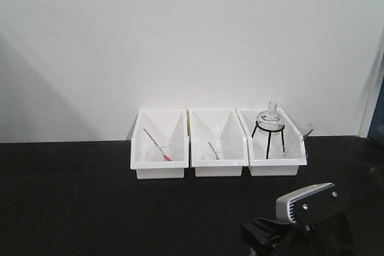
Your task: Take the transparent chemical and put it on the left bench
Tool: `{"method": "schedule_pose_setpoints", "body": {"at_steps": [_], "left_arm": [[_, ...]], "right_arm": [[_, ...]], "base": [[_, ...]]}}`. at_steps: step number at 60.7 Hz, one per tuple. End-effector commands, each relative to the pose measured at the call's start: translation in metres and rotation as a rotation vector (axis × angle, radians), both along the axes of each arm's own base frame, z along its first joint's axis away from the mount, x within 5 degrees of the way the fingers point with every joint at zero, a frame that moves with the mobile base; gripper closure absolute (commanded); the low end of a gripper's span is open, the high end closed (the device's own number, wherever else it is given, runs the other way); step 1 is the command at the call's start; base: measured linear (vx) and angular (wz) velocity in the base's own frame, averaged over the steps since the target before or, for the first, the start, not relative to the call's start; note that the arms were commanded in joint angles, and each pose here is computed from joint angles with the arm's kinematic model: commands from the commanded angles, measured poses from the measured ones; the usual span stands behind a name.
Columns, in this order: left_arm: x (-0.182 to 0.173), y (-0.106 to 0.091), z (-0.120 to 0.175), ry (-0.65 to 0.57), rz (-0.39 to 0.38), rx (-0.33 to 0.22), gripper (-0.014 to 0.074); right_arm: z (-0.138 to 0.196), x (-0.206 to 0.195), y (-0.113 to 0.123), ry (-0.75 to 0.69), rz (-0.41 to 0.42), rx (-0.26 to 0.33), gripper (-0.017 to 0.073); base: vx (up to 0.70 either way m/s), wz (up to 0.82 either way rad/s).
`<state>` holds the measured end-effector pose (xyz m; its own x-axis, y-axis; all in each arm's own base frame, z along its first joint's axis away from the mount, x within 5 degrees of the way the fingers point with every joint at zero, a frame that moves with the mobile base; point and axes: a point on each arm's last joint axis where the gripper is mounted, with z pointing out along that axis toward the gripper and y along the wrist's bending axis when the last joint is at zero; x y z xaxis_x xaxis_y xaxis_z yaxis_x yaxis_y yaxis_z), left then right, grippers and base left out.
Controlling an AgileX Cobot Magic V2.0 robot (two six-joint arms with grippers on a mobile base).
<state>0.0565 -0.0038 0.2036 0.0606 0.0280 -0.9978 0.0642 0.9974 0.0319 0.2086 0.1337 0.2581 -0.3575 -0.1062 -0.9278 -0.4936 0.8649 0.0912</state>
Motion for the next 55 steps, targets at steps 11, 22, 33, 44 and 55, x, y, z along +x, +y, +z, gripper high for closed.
{"method": "schedule_pose_setpoints", "body": {"at_steps": [11, 22, 33, 44, 55], "left_arm": [[-0.001, 0.0, 0.003, -0.081, -0.001, -0.014, 0.0597], [-0.001, 0.0, 0.003, -0.081, -0.001, -0.014, 0.0597], [-0.001, 0.0, 0.003, -0.081, -0.001, -0.014, 0.0597], [-0.001, 0.0, 0.003, -0.081, -0.001, -0.014, 0.0597], [-0.001, 0.0, 0.003, -0.081, -0.001, -0.014, 0.0597]], "right_arm": [[0.019, 0.008, 0.004, -0.144, 0.007, 0.043, 0.0339], [0.02, 0.008, 0.004, -0.149, 0.005, 0.049, 0.0069], [0.02, 0.008, 0.004, -0.151, 0.005, 0.05, -0.0067], [0.029, 0.004, 0.001, -0.192, 0.003, 0.066, -0.0016], [0.058, -0.018, -0.013, -0.288, 0.018, 0.072, 0.0195]], "base": [[0.0, 0.0], [0.0, 0.0], [0.0, 0.0], [0.0, 0.0], [0.0, 0.0]]}}
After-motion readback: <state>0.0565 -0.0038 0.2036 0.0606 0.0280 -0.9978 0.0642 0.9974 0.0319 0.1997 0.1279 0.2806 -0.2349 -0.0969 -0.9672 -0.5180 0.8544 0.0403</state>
